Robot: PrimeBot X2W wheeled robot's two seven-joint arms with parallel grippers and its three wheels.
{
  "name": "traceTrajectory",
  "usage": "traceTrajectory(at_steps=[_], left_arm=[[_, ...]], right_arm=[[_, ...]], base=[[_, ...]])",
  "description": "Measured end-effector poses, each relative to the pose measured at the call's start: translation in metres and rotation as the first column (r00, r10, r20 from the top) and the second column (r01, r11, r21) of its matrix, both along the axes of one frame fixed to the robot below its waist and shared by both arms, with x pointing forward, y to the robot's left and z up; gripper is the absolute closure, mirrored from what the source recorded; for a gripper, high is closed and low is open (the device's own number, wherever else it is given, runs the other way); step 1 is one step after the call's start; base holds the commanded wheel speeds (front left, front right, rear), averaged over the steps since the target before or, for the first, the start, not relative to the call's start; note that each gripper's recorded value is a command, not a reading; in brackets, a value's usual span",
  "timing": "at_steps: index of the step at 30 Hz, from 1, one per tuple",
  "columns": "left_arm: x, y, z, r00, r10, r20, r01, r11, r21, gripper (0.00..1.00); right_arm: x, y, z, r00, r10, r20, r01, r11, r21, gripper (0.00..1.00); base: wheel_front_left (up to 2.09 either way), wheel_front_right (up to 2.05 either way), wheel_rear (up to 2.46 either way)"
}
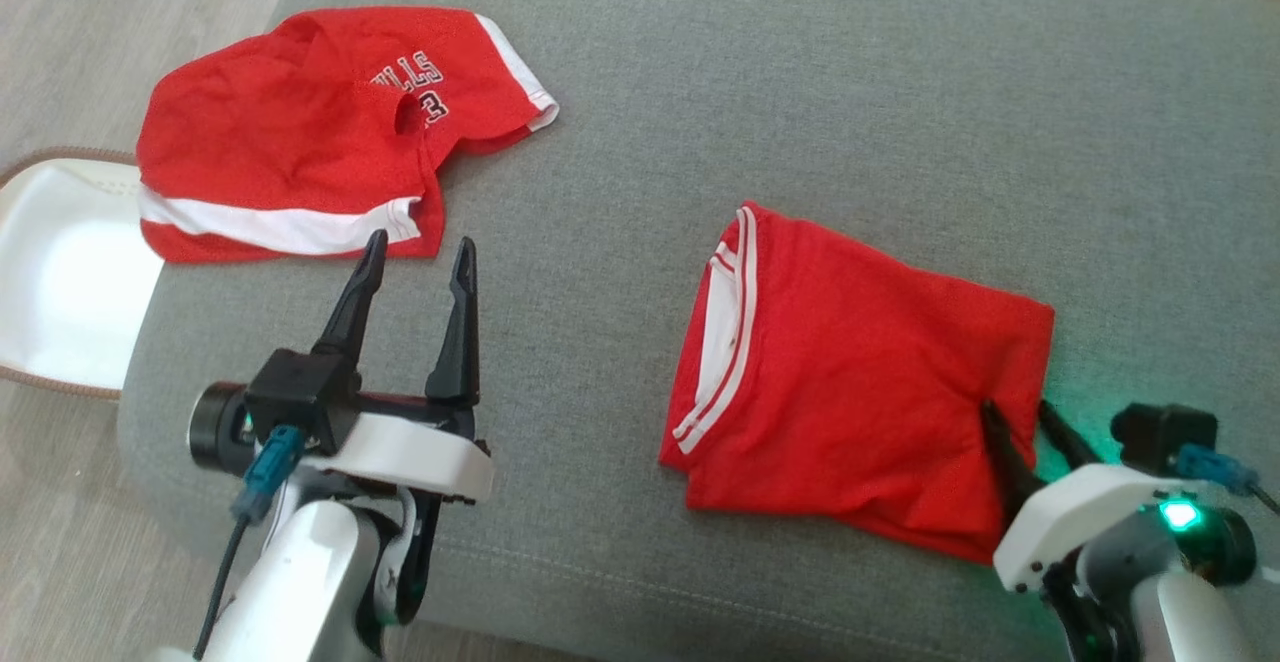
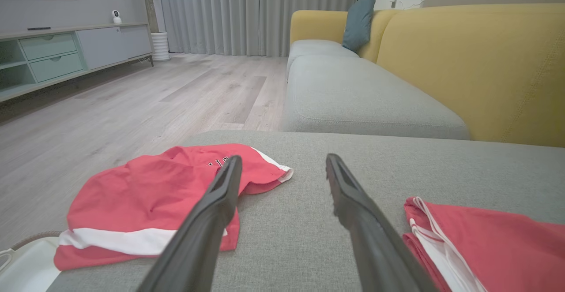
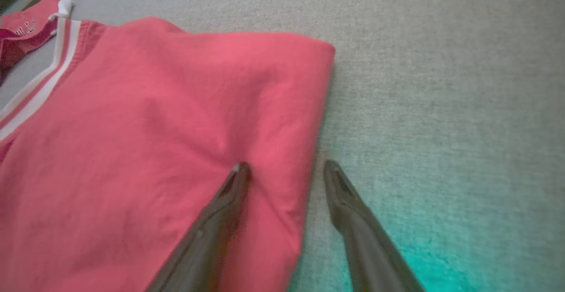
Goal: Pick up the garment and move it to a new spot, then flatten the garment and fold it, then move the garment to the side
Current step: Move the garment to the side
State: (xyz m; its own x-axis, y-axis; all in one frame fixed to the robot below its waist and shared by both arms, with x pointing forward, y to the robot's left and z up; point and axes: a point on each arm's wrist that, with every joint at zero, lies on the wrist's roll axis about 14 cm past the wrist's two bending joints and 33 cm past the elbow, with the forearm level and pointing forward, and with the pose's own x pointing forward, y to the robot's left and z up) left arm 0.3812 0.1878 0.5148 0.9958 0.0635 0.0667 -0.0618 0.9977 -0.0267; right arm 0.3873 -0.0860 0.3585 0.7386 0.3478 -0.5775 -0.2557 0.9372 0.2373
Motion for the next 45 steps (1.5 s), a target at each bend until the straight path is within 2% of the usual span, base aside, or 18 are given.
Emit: traceTrajectory(at_steps=[8, 15, 24, 29, 34, 45], left_arm=[[0.006, -0.009, 0.001, 0.999, -0.032, 0.01, 0.032, 0.999, 0.008, 0.0], [0.021, -0.049, 0.006, 0.987, -0.158, 0.035, 0.158, 0.987, -0.015, 0.0], [0.051, -0.135, 0.004, 0.906, -0.419, 0.061, 0.421, 0.907, -0.015, 0.0], [0.073, -0.17, 0.0, 0.856, -0.513, 0.07, 0.515, 0.857, -0.023, 0.0], [0.093, -0.196, -0.01, 0.811, -0.58, 0.078, 0.584, 0.812, -0.029, 0.0], [0.12, -0.229, -0.037, 0.755, -0.65, 0.09, 0.656, 0.752, -0.066, 0.0]], right_arm=[[0.001, 0.004, 0.015, 0.999, 0.014, 0.04, -0.014, 1.0, 0.006, 1.0], [-0.01, -0.012, 0.033, 0.995, -0.02, 0.097, 0.02, 1.0, -0.002, 1.0], [0.018, -0.099, 0.066, 0.964, -0.133, 0.232, 0.165, 0.979, -0.123, 1.0], [0.038, -0.168, 0.071, 0.946, -0.189, 0.264, 0.255, 0.936, -0.243, 1.0], [0.059, -0.236, 0.094, 0.914, -0.232, 0.332, 0.35, 0.866, -0.358, 1.0], [0.071, -0.303, 0.122, 0.872, -0.296, 0.39, 0.463, 0.757, -0.46, 1.0]], base=[[0.0, 0.0, 0.0], [0.0, 0.0, 0.0], [0.0, 0.0, 0.0], [0.0, 0.0, 0.0], [0.0, 0.0, 0.0], [0.0, 0.0, 0.0]])
